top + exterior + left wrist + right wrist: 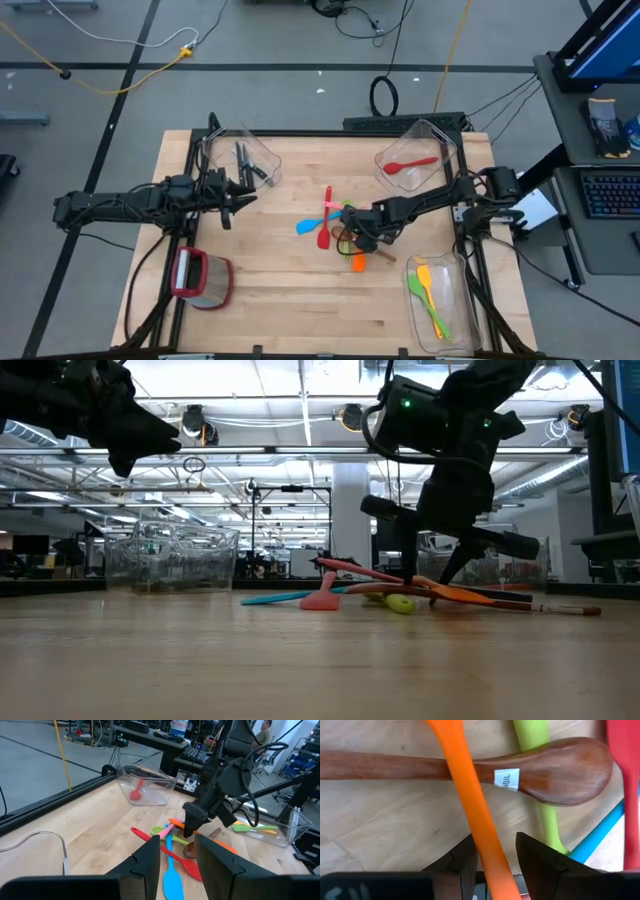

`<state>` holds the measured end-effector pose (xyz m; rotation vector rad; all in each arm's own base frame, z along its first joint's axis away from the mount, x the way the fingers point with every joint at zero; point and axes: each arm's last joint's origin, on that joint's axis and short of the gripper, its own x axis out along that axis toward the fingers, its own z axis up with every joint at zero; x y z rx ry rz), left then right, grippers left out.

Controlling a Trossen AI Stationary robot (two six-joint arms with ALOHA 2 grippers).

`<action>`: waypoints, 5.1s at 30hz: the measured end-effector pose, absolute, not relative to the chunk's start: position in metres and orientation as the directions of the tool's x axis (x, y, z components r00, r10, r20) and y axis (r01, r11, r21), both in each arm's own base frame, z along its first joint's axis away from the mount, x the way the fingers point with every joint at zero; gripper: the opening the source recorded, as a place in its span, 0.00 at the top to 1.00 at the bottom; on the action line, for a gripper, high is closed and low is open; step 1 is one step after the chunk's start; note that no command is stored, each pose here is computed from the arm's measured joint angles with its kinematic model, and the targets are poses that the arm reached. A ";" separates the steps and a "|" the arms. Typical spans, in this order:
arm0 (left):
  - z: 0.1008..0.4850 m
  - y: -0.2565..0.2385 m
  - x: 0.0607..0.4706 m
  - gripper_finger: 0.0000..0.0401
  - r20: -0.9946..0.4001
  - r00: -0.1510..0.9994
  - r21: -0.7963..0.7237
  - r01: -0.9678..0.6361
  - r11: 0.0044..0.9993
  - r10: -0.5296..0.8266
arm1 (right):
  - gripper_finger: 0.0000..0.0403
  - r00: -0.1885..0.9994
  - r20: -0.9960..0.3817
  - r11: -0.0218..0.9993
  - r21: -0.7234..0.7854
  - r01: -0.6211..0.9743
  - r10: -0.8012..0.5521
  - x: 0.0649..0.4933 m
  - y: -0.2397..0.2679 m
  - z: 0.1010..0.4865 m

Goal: Pick & Place Kitchen Items
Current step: Put the orange spatula into the bottom transparent bin

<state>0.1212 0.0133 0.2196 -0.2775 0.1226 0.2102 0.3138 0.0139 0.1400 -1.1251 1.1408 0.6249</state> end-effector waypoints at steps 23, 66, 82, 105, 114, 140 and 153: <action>0.219 0.013 0.121 0.69 -0.154 0.970 -0.250 -0.223 0.942 0.189 | 0.93 0.429 -0.857 0.213 -0.493 -0.843 -0.286 0.313 0.020 0.160; 0.228 0.014 0.122 0.69 -0.064 0.975 -0.348 -0.223 0.911 0.214 | 0.96 0.843 -0.146 0.665 -0.688 0.289 -0.517 0.332 -0.025 0.295; 0.228 0.014 0.122 0.69 -0.066 0.974 -0.322 -0.225 0.919 0.215 | 0.96 0.983 -0.055 0.981 0.101 -0.169 0.175 0.332 -0.036 0.307; 0.228 0.014 0.122 0.69 -0.066 0.974 -0.304 -0.226 0.926 0.216 | 0.96 0.544 0.130 0.516 0.195 -0.834 0.829 0.313 -0.033 0.339; 0.228 0.014 0.122 0.69 -0.067 0.974 -0.303 -0.225 0.926 0.215 | 0.96 0.494 0.188 0.499 0.026 -0.866 0.849 0.306 -0.031 0.352; 0.227 0.014 0.122 0.69 -0.068 0.974 -0.309 -0.226 0.924 0.216 | 0.96 0.559 0.076 0.561 -0.229 -0.796 0.825 0.316 -0.033 0.328; 0.227 0.014 0.122 0.69 -0.068 0.974 -0.326 -0.226 0.918 0.216 | 0.96 0.809 -0.102 0.733 -0.368 -0.572 0.579 0.324 -0.039 0.300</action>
